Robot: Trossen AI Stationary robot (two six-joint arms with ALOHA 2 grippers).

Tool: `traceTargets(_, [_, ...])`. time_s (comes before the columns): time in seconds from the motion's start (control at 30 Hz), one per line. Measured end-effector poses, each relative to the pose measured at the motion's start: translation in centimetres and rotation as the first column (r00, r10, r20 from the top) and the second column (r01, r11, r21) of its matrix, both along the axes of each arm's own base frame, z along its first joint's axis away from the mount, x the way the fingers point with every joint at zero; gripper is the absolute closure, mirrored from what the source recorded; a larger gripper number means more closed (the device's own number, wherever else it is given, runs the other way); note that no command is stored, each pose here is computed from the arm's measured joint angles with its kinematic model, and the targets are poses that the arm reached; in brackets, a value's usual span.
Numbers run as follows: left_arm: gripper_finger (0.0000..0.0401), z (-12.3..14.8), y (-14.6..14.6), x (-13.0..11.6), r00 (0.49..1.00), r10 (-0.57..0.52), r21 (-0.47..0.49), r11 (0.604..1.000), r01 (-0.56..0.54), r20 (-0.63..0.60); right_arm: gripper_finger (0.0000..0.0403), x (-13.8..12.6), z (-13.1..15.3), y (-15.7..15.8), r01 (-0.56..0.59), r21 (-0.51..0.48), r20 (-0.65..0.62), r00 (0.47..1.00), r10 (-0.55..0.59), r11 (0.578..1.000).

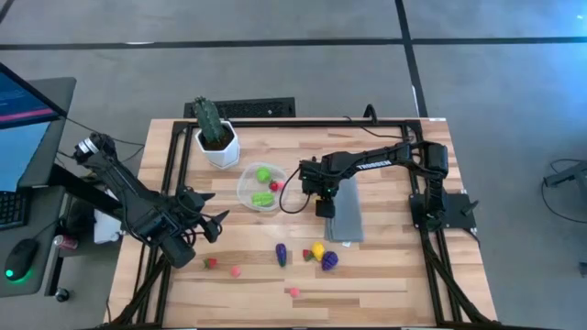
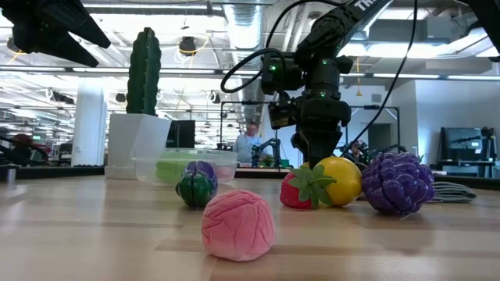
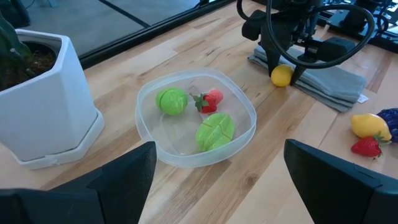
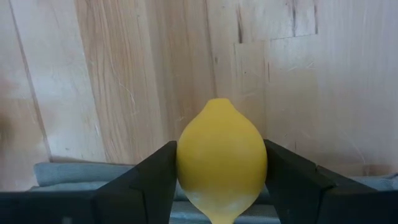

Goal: Pick and placing Produce into tupperware
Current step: Put the top yellow lemon into the transparent container

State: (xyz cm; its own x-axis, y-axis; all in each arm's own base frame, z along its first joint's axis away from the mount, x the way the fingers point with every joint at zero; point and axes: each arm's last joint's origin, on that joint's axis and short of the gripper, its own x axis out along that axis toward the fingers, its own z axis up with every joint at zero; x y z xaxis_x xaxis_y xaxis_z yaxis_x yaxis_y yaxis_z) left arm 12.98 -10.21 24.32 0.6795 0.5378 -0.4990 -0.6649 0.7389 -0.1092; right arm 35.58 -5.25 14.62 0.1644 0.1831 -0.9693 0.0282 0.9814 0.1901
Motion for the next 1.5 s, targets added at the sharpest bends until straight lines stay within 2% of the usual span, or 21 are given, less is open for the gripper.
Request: traceTargets(1.5, [0.0058,-0.01,0.01,-0.01,1.000,-0.001,0.003,1.000,0.001,-0.002,0.0163,0.00,-0.01,0.01,-0.001,0.003,0.000,1.000,0.001,1.000])
